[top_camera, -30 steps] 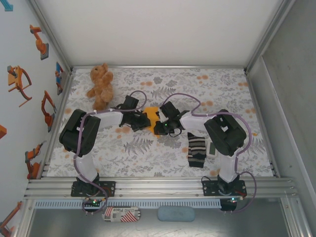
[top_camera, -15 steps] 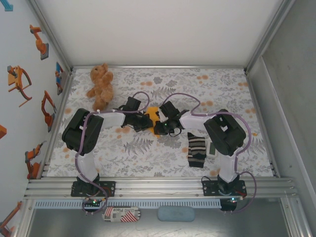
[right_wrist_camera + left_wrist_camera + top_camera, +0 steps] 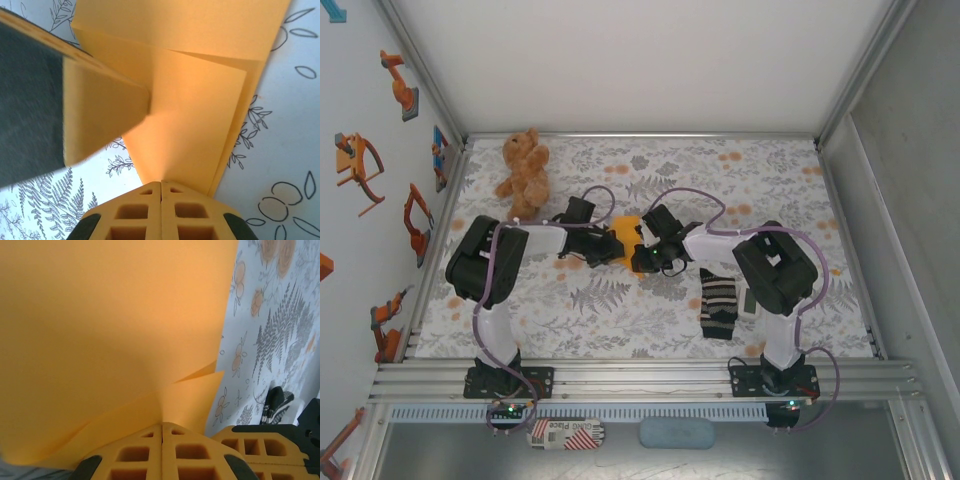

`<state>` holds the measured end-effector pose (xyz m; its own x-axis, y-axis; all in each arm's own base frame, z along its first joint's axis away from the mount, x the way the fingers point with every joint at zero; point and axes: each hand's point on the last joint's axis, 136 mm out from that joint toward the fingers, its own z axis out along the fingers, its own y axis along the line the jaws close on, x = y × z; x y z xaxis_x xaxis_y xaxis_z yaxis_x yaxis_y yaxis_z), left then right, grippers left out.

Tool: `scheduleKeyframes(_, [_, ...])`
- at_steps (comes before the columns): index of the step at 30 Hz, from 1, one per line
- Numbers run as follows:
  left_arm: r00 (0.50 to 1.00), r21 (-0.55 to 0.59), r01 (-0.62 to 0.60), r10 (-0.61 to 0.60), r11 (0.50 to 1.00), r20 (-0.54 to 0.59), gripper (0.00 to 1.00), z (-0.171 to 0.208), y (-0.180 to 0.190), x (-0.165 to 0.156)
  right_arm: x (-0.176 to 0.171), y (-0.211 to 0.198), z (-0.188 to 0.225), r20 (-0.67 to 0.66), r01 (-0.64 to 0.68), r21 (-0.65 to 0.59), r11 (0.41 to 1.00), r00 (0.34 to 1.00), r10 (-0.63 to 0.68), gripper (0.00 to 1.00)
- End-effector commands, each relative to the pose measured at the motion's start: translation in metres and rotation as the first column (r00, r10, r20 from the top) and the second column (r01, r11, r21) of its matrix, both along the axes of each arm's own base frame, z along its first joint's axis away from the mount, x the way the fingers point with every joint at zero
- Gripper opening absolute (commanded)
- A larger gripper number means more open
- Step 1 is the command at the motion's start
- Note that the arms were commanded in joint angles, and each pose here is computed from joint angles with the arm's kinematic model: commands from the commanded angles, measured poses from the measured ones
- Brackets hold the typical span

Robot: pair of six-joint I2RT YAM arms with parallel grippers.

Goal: Fold a paper plane with a square sheet of paper (pick it up from the middle)
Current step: Third fold the triangle at the center of the table, then fourth fold the wing at the center of the table.

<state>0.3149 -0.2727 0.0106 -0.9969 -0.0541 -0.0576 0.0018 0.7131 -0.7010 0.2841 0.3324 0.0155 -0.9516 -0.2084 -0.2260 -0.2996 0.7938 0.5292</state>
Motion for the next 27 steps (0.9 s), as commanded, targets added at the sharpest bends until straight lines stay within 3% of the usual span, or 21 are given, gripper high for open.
scheduleKeyframes(1, [0.993, 0.185, -0.118, 0.117, 0.976, 0.018, 0.05, -0.036, 0.060, 0.021, -0.037, -0.055, -0.052, -0.138, -0.017, -0.267, 0.964, 0.990, -0.021, 0.00])
scheduleKeyframes(11, [0.979, 0.350, -0.198, 0.170, 0.916, 0.108, 0.05, -0.007, 0.095, 0.055, -0.032, -0.050, -0.039, -0.121, -0.004, -0.252, 0.968, 0.992, -0.027, 0.00])
scheduleKeyframes(14, [0.973, 0.330, -0.218, 0.177, 0.918, 0.150, 0.05, 0.013, 0.095, 0.059, -0.024, -0.042, -0.028, -0.093, 0.000, -0.220, 0.975, 0.995, -0.021, 0.00])
scheduleKeyframes(17, [0.958, 0.275, -0.257, 0.207, 0.927, 0.199, 0.07, 0.040, 0.091, 0.062, -0.004, -0.018, 0.006, -0.010, 0.026, -0.094, 0.995, 1.000, -0.027, 0.00])
scheduleKeyframes(22, [0.928, 0.154, -0.333, 0.293, 0.930, 0.231, 0.20, 0.071, 0.087, 0.053, 0.044, 0.004, 0.073, 0.167, 0.207, 0.114, 0.972, 0.960, -0.225, 0.00])
scheduleKeyframes(27, [0.916, 0.053, -0.361, 0.343, 0.931, 0.207, 0.34, 0.080, 0.080, 0.041, 0.059, 0.004, 0.076, 0.150, 0.351, 0.238, 0.905, 0.908, -0.392, 0.15])
